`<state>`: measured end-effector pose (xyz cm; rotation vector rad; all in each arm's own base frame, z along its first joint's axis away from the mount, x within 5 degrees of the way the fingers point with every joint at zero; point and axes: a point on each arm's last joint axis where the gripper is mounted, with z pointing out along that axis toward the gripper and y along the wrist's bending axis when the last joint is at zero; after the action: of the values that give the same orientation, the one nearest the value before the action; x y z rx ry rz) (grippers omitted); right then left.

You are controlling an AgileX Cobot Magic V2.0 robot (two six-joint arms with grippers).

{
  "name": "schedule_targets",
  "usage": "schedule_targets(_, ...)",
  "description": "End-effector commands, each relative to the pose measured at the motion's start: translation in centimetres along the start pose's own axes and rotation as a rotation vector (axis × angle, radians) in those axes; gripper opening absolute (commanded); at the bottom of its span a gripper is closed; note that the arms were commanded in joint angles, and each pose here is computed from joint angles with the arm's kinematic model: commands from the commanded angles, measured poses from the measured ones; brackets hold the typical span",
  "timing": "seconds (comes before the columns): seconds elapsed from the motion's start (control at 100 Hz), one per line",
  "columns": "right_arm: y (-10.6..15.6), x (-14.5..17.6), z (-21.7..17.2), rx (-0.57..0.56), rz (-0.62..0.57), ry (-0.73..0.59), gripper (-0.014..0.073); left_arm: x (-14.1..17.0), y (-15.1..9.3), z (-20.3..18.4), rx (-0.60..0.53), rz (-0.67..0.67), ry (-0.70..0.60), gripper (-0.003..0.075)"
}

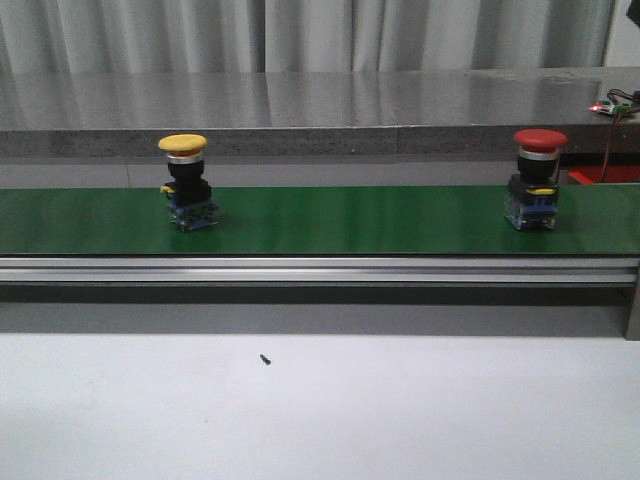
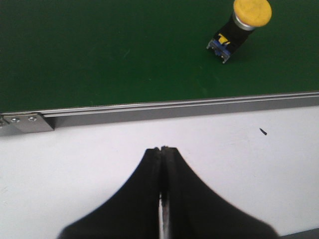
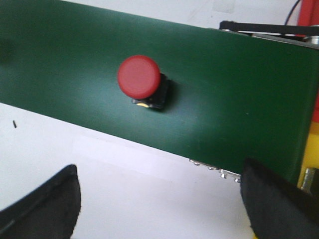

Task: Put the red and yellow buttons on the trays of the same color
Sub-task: 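Lower the right gripper over the red button arriving at the belt end, then grasp the red button with the right gripper and carry it over the red tray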

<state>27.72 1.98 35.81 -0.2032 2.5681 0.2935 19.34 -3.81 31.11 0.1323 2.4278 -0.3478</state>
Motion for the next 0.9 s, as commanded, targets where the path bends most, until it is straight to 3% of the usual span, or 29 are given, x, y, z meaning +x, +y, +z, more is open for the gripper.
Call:
schedule_targets(0.0, 1.0, -1.6, -0.5, -0.030, -0.028, -0.033, 0.0643, -0.9, -0.5, -0.7, 0.021, -0.010, -0.067, -0.0020)
schedule_targets(0.32, 0.3, -4.0, 4.4, -0.001, -0.022, 0.098, 0.0643, -0.9, -0.5, -0.7, 0.021, -0.010, -0.067, -0.0020)
schedule_targets(0.61, -0.7, -5.2, 7.4, 0.024, -0.023, 0.112, 0.0641, -0.9, -0.5, -0.7, 0.021, -0.010, -0.067, -0.0020)
schedule_targets(0.71, -1.0, -5.2, 8.3, 0.031, -0.025, 0.136, 0.0572, -0.9, -0.5, -0.7, 0.021, -0.010, -0.067, -0.0020)
schedule_targets(0.89, -1.3, -5.2, 9.1, 0.036, -0.023, 0.149, 0.0349, -0.9, -0.5, -0.8, 0.021, -0.009, -0.071, -0.0020)
